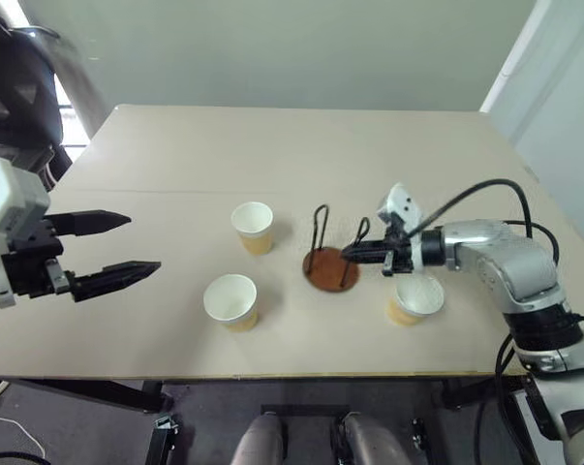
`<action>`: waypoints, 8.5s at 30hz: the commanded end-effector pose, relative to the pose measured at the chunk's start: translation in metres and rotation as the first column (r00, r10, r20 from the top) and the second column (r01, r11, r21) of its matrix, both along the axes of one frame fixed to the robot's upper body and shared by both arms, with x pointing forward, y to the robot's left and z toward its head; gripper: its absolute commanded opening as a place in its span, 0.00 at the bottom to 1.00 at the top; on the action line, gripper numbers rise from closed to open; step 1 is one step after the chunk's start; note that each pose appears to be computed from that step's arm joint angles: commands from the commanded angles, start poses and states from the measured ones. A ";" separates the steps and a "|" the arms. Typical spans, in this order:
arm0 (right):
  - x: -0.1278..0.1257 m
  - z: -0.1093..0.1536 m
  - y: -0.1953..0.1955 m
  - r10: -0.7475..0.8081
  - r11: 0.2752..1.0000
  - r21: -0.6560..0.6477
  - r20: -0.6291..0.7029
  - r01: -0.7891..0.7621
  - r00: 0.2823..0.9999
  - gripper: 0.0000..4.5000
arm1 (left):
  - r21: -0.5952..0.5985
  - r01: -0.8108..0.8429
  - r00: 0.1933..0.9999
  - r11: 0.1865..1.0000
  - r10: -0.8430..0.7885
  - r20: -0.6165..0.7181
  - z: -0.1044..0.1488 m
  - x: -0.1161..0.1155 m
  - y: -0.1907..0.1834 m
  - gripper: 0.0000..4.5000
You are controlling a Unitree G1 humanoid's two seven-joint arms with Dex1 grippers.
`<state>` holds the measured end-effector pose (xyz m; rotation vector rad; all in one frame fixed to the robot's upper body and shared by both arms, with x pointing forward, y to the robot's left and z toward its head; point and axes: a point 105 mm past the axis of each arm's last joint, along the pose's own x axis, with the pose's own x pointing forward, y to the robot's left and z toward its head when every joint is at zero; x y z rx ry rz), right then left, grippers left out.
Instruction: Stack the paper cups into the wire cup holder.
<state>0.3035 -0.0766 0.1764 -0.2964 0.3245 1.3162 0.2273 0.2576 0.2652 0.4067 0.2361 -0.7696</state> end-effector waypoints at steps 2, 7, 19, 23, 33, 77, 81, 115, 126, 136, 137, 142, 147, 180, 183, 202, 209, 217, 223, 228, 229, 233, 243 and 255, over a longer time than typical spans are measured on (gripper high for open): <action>-0.021 0.013 0.008 0.118 0.993 0.005 0.060 -0.119 0.991 0.01 | 0.022 0.018 0.999 1.000 -0.019 0.030 0.008 0.001 -0.001 1.00; -0.033 0.001 0.008 0.166 0.985 -0.052 0.071 -0.163 0.984 0.01 | 0.023 0.037 0.999 0.999 -0.038 0.031 0.008 0.003 -0.005 1.00; -0.034 -0.007 0.010 0.172 0.983 -0.084 0.098 -0.164 0.980 0.01 | 0.025 0.056 0.998 0.998 -0.057 0.029 0.009 0.006 -0.008 1.00; -0.035 -0.012 0.010 0.190 0.978 -0.102 0.099 -0.180 0.977 0.01 | 0.026 0.061 0.998 0.998 -0.061 0.027 0.009 0.006 -0.009 1.00; -0.031 -0.019 0.006 0.215 0.965 -0.182 0.138 -0.189 0.967 0.25 | 0.030 0.059 0.998 0.998 -0.060 0.029 0.010 0.006 -0.009 1.00; -0.061 0.020 -0.091 0.267 0.836 -0.529 0.164 -0.144 0.950 1.00 | 0.083 0.542 0.839 0.836 -0.532 -0.114 -0.006 0.004 -0.089 1.00; -0.057 0.016 -0.093 0.268 0.829 -0.540 0.158 -0.144 0.950 1.00 | 0.081 0.530 0.846 0.844 -0.520 -0.117 -0.007 0.001 -0.088 1.00; -0.041 -0.022 -0.094 0.273 0.804 -0.572 0.110 -0.163 0.956 0.00 | 0.068 0.479 0.878 0.875 -0.477 -0.043 0.007 -0.007 -0.082 1.00; -0.037 -0.016 -0.095 0.286 0.801 -0.575 0.119 -0.169 0.951 0.00 | 0.011 0.481 0.876 0.877 -0.481 0.023 0.013 -0.016 -0.080 1.00; -0.034 0.020 -0.097 0.328 0.804 -0.569 0.181 -0.173 0.927 0.00 | 0.021 0.447 0.894 0.894 -0.448 0.029 0.016 -0.017 -0.074 1.00; -0.035 0.029 -0.098 0.337 0.805 -0.566 0.190 -0.177 0.922 0.00 | 0.020 0.441 0.897 0.897 -0.441 0.026 0.015 -0.018 -0.072 1.00; -0.036 0.087 -0.099 0.403 0.804 -0.569 0.308 -0.173 0.862 0.00 | 0.016 0.395 0.919 0.919 -0.395 0.008 0.011 -0.021 -0.062 1.00; -0.040 0.143 -0.082 0.465 0.832 -0.512 0.433 -0.214 0.772 0.00 | 0.019 0.352 0.936 0.936 -0.352 0.002 0.010 -0.026 -0.051 1.00; -0.027 0.085 0.020 0.691 0.717 -0.405 0.303 -0.567 0.657 0.00 | 0.028 0.191 0.982 0.981 -0.190 -0.020 0.003 -0.059 -0.039 1.00; -0.024 0.080 0.020 0.692 0.714 -0.412 0.296 -0.566 0.659 0.00 | 0.029 0.185 0.983 0.982 -0.185 -0.021 0.003 -0.060 -0.039 1.00; -0.019 0.063 0.020 0.715 0.685 -0.471 0.288 -0.556 0.637 0.00 | 0.033 0.167 0.986 0.985 -0.167 -0.023 0.003 -0.063 -0.040 1.00; -0.017 0.066 0.020 0.707 0.694 -0.470 0.297 -0.546 0.642 0.35 | 0.036 0.173 0.985 0.984 -0.172 -0.026 0.004 -0.062 -0.040 1.00; -0.009 0.085 0.009 0.649 0.746 -0.470 0.354 -0.472 0.674 0.99 | 0.049 0.216 0.976 0.975 -0.213 -0.047 0.001 -0.055 -0.042 1.00; 0.023 0.150 -0.026 0.345 0.929 -0.313 0.546 -0.196 0.763 0.99 | 0.145 0.288 0.956 0.947 -0.275 -0.100 -0.018 -0.033 -0.047 1.00; 0.027 0.190 -0.077 0.141 0.980 -0.198 0.618 -0.021 0.774 0.99 | 0.231 0.403 0.912 0.886 -0.369 -0.178 -0.041 -0.018 -0.055 1.00; 0.025 0.193 -0.083 0.123 0.981 -0.194 0.624 0.000 0.771 0.99 | 0.245 0.417 0.906 0.875 -0.380 -0.186 -0.044 -0.014 -0.055 1.00; 0.013 0.201 -0.094 0.093 0.985 -0.169 0.633 0.020 0.768 0.99 | 0.267 0.501 0.862 0.824 -0.446 -0.241 -0.053 -0.010 -0.059 1.00; -0.012 0.195 -0.104 0.054 0.985 -0.164 0.614 0.060 0.788 0.99 | 0.289 0.641 0.765 0.711 -0.561 -0.316 -0.072 0.005 -0.072 1.00; -0.028 0.190 -0.112 -0.014 0.975 -0.167 0.613 0.146 0.790 1.00 | 0.275 0.695 0.715 0.665 -0.597 -0.363 -0.111 0.027 -0.073 0.64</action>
